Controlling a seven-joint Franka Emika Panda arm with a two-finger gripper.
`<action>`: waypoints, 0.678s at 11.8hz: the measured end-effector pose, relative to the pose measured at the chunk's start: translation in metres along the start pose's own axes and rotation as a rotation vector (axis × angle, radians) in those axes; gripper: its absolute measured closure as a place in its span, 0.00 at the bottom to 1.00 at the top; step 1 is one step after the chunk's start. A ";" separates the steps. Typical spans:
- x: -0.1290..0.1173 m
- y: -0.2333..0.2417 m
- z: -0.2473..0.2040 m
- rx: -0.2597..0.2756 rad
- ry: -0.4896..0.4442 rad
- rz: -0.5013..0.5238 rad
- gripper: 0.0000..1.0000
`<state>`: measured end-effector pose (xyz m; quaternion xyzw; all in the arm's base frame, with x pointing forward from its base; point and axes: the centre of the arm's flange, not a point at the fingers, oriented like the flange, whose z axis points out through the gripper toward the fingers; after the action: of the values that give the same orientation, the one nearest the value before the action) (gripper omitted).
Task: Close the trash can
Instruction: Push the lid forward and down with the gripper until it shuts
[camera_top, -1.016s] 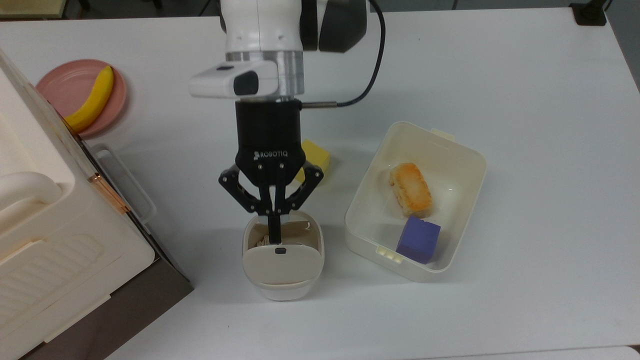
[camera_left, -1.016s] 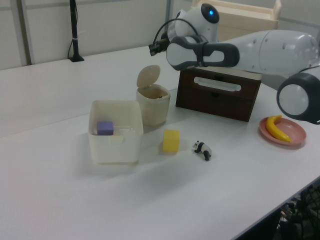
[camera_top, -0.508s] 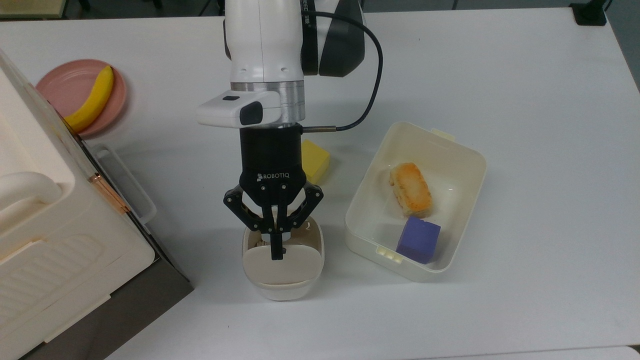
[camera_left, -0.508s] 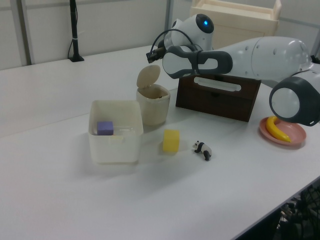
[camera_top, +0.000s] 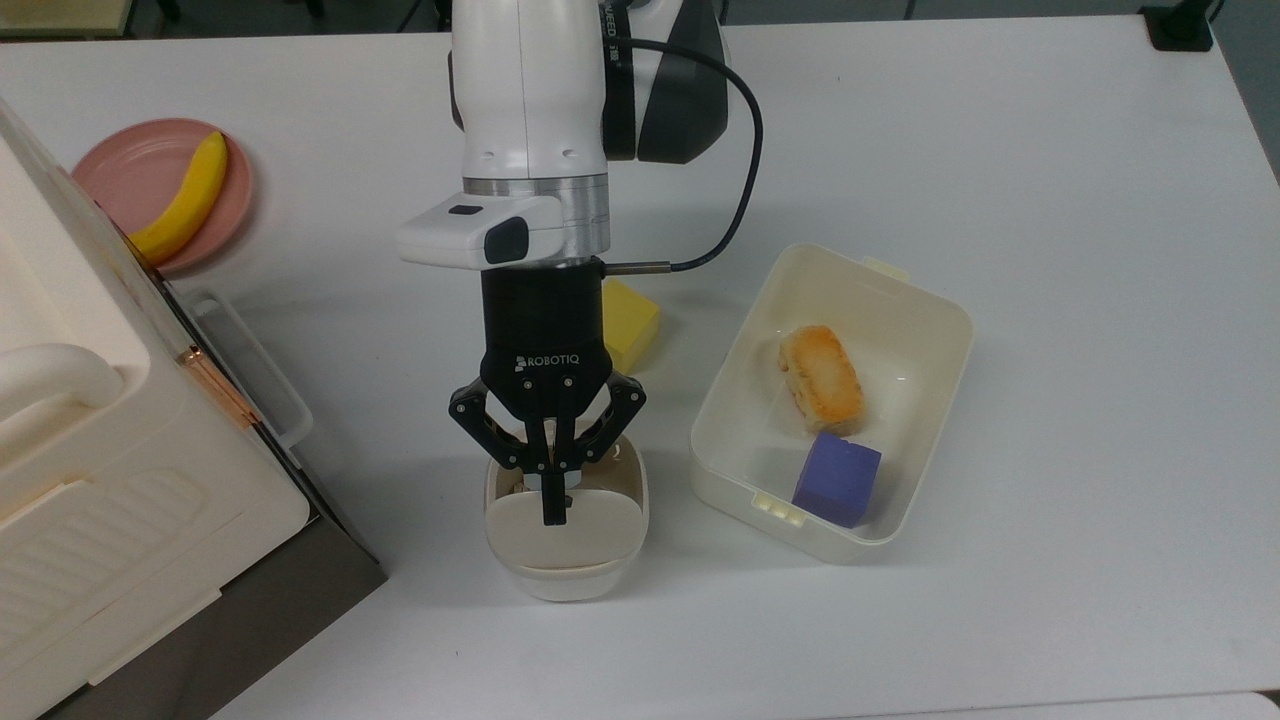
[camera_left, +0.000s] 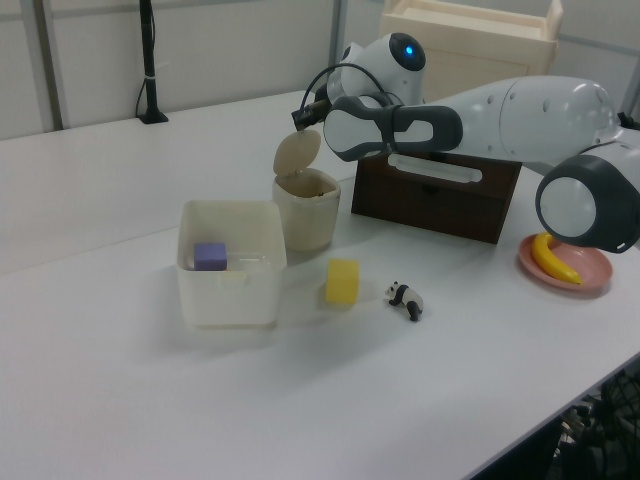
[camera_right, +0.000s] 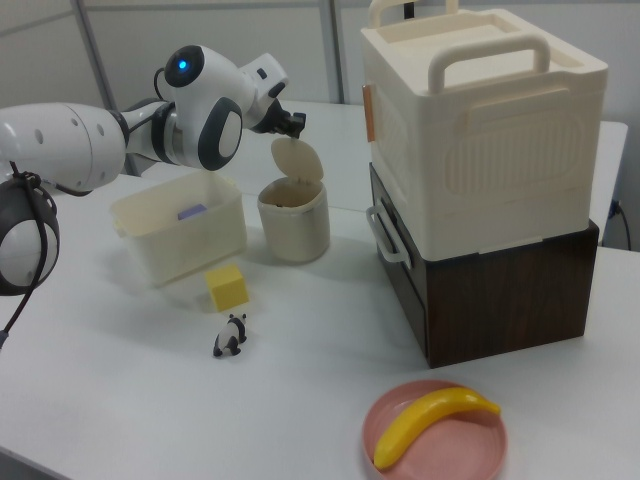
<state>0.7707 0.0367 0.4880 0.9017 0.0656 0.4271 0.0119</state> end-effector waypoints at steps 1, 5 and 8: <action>0.000 0.001 0.000 -0.001 0.000 -0.001 0.99; -0.008 0.000 0.002 0.001 -0.020 -0.002 0.99; -0.021 -0.001 0.003 0.005 -0.050 -0.022 0.99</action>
<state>0.7597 0.0353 0.4697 0.9114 0.0761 0.4041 0.0159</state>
